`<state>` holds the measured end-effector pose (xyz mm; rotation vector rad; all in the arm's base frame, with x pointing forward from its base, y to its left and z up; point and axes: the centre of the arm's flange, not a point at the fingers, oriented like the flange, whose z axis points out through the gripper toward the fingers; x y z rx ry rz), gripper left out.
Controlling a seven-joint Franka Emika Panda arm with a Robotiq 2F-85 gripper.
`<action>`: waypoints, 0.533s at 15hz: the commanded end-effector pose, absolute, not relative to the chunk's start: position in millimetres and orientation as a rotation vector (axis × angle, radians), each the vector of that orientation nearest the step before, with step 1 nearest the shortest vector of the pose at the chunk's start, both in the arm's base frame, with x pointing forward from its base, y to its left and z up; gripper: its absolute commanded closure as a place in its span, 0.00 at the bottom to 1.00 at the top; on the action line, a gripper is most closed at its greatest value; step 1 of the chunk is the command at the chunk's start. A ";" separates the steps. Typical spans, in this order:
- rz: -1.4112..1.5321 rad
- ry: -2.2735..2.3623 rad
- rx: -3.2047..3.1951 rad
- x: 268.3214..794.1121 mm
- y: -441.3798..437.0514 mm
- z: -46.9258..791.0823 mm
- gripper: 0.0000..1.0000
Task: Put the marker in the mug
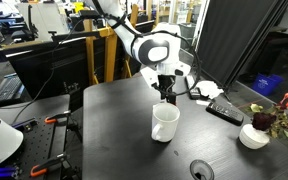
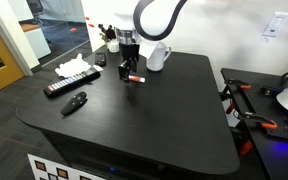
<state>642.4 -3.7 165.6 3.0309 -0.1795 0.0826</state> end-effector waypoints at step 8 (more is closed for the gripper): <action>0.059 -0.208 3.024 652.0 -2.9 167.7 1.00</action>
